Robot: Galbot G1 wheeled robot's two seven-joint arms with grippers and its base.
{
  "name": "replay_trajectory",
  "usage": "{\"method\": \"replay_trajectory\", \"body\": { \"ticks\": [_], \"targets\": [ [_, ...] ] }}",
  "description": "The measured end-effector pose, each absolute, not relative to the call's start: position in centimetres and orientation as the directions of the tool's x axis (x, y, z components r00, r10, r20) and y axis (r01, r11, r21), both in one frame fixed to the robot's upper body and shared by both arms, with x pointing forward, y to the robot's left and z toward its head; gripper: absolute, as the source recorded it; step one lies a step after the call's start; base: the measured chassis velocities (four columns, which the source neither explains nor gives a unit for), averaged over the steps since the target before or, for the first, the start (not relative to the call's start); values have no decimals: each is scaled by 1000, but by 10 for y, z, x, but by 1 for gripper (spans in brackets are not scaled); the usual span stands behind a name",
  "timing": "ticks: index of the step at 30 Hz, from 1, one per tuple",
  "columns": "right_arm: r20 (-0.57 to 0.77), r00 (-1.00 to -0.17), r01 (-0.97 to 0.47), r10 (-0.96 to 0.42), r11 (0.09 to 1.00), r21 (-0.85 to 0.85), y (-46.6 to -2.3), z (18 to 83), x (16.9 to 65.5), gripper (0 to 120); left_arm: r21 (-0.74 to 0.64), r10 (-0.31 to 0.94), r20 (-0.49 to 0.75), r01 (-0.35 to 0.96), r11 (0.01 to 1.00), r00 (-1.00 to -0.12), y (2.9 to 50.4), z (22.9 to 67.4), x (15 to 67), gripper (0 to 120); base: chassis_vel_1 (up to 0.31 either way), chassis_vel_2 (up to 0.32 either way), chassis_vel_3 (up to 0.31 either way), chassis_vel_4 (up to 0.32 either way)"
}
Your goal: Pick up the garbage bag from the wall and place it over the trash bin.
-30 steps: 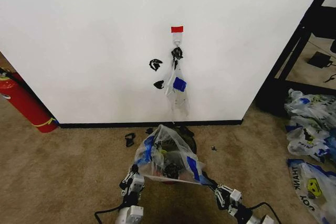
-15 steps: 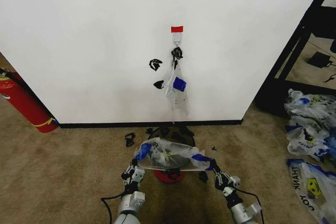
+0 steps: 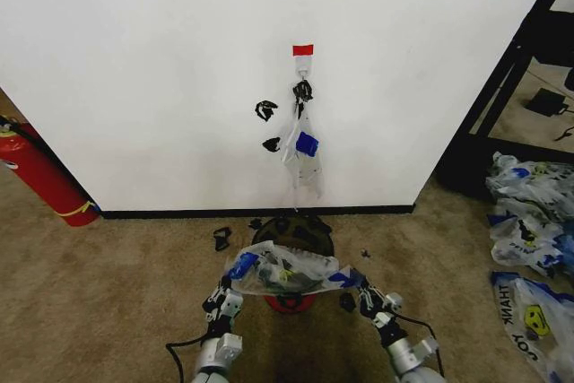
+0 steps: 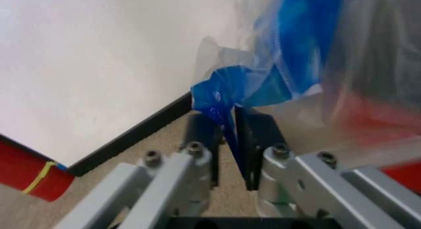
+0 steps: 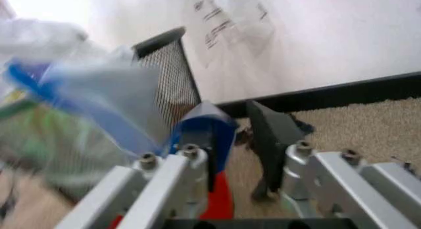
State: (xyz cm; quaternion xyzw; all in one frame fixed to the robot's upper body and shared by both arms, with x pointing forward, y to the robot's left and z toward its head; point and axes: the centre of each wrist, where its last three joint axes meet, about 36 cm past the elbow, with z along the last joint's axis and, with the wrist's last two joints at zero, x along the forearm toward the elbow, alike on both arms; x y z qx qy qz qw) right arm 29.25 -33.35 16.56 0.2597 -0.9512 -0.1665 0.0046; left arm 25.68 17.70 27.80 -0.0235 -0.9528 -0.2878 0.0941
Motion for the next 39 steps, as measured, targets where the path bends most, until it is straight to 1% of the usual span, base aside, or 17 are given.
{"method": "replay_trajectory", "body": {
  "ticks": [1, 3, 4, 8, 9, 10, 13, 17, 19, 22, 24, 27, 31, 32, 33, 36, 39],
  "targets": [
    [-68, -848, -520, -525, 801, 296, -347, 167, 292, 25, 549, 4, 200, 115, 828, -980, 180, 280, 253, 21, 0, 0, 0, 0],
    [-68, -848, -520, -525, 801, 296, -347, 167, 292, 25, 549, 4, 200, 115, 828, -980, 180, 280, 253, 21, 0, 0, 0, 0],
    [-58, -820, -563, -570, 784, 260, -370, 171, 293, 32, 560, 29, 211, 146, 816, -977, 185, 283, 246, 28, 0, 0, 0, 0],
    [-47, -735, -674, -677, 719, 173, -415, 192, 305, 49, 599, 113, 238, 238, 765, -965, 203, 288, 236, 45, 0, 0, 0, 0],
    [-44, -702, -709, -711, 692, 140, -428, 202, 311, 53, 620, 150, 235, 267, 738, -960, 210, 288, 236, 51, 0, 0, 0, 0],
    [-44, -702, -709, -711, 692, 140, -428, 202, 311, 53, 620, 150, 235, 267, 738, -960, 210, 288, 236, 51, 0, 0, 0, 0],
    [-25, -641, -766, -767, 638, 82, -447, 220, 323, 64, 676, 230, 224, 321, 663, -947, 228, 286, 242, 60, 0, 0, 0, 0],
    [1, -560, -828, -829, 560, 28, -465, 245, 340, 84, 708, 402, 229, 436, 556, -886, 259, 289, 267, 79, 0, 0, 0, 0],
    [2, -549, -836, -836, 549, 23, -467, 249, 342, 86, 712, 424, 223, 444, 544, -878, 263, 291, 270, 83, 0, 0, 0, 0],
    [14, -472, -881, -881, 472, -20, -476, 273, 352, 98, 747, 533, 174, 464, 477, -828, 276, 316, 281, 95, 0, 0, 0, 0],
    [16, -439, -898, -899, 437, -53, -477, 285, 356, 100, 769, 561, 157, 457, 447, -813, 281, 331, 282, 99, 0, 0, 0, 0],
    [-2, -429, -900, -903, 428, -85, -468, 293, 356, 100, 777, 576, 148, 455, 435, -804, 283, 342, 282, 100, 0, 0, 0, 0],
    [-52, -450, -879, -891, 453, -148, -436, 305, 356, 100, 769, 618, 164, 492, 408, -769, 287, 362, 282, 100, 0, 0, 0, 0],
    [-66, -472, -862, -879, 475, -176, -423, 306, 356, 100, 767, 629, 171, 503, 398, -758, 289, 366, 286, 100, 0, 0, 0, 0],
    [-66, -472, -862, -879, 475, -176, -423, 306, 356, 100, 767, 629, 171, 503, 398, -758, 289, 366, 286, 100, 0, 0, 0, 0],
    [-99, -537, -815, -838, 545, -196, -394, 298, 358, 100, 752, 629, 153, 503, 427, -762, 285, 372, 299, 100, 0, 0, 0, 0],
    [-83, -520, -825, -850, 525, -208, -375, 289, 364, 100, 699, 601, 150, 514, 497, -785, 272, 372, 309, 100, 0, 0, 0, 0]
  ]
}}
